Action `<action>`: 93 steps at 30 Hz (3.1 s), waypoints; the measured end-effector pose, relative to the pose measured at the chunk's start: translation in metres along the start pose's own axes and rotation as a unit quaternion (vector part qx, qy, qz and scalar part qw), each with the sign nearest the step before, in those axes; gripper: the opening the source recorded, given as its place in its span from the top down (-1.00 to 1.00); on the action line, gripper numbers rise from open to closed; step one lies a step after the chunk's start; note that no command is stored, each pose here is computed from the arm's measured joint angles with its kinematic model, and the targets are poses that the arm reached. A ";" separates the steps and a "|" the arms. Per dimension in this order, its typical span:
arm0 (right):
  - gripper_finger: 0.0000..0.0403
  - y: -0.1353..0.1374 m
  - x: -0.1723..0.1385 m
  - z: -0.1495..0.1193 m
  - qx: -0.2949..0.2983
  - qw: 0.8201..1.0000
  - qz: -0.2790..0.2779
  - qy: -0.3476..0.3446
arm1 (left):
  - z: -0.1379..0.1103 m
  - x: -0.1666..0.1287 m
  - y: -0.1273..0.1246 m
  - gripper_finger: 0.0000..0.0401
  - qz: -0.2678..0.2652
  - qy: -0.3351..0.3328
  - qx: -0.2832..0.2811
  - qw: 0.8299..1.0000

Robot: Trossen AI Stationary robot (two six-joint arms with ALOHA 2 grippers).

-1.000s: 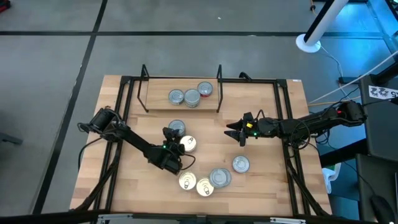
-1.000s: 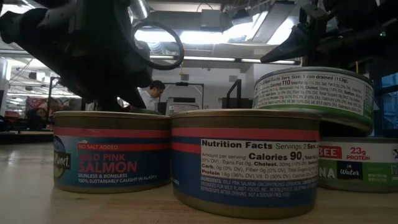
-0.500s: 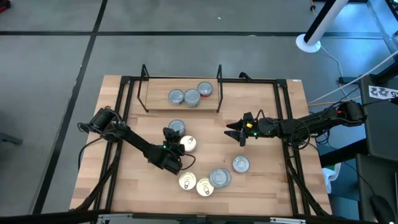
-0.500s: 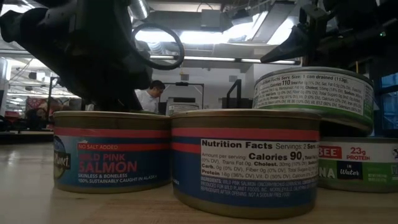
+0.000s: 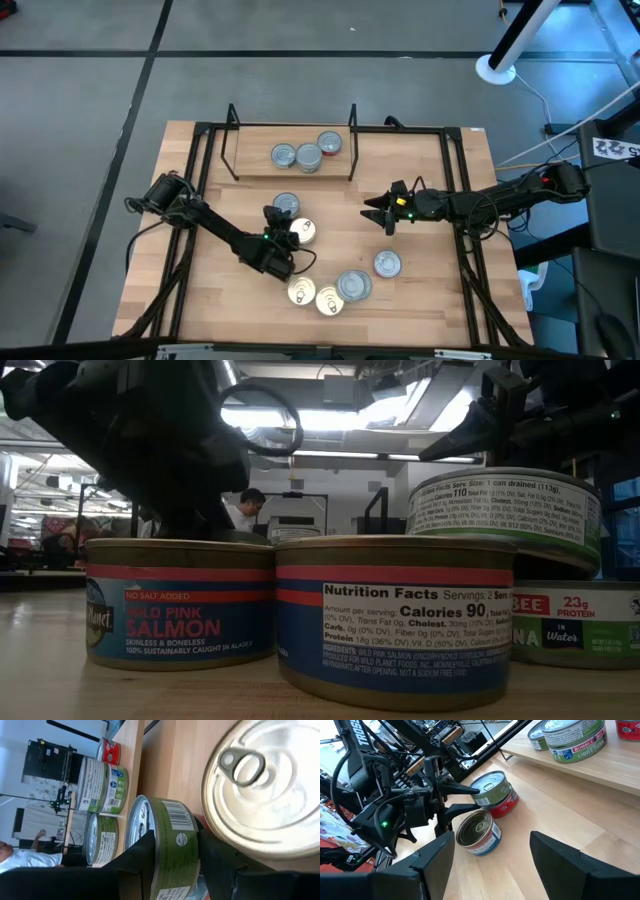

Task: Stack canned seafood by type on shelf
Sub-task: Stack the green tuna can on top of the other green tuna can on the shelf

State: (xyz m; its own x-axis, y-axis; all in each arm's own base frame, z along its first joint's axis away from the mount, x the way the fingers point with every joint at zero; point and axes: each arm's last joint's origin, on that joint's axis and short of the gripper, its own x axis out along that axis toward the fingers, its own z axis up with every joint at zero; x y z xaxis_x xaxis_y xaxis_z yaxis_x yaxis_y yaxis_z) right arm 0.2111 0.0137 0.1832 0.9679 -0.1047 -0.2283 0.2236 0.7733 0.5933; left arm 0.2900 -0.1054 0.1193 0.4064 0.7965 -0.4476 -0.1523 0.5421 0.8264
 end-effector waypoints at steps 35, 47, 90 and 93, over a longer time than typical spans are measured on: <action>-0.29 -0.002 0.000 -0.002 -0.003 1.000 -0.010 0.012 | -0.016 0.013 0.046 0.38 0.106 0.069 0.095 0.987; -0.29 -0.002 0.000 -0.002 -0.004 1.000 -0.009 0.011 | -0.024 0.047 0.070 0.38 0.138 0.138 0.083 0.977; -0.29 -0.002 0.000 -0.003 -0.033 0.999 -0.011 0.013 | -0.006 0.091 0.103 0.38 0.137 0.149 0.024 0.979; -0.29 -0.003 0.000 -0.003 -0.034 0.999 -0.015 0.018 | -0.006 0.095 0.109 0.38 0.114 0.151 0.003 0.982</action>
State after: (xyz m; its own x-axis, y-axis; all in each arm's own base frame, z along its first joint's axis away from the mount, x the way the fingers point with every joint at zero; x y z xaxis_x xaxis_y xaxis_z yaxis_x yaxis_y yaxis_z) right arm 0.2099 0.0135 0.1787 0.9562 -0.1063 -0.2728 0.2420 0.8115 0.5318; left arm 0.3065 0.0311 0.1650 0.0762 0.9404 -0.3316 -0.2016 0.3402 0.9185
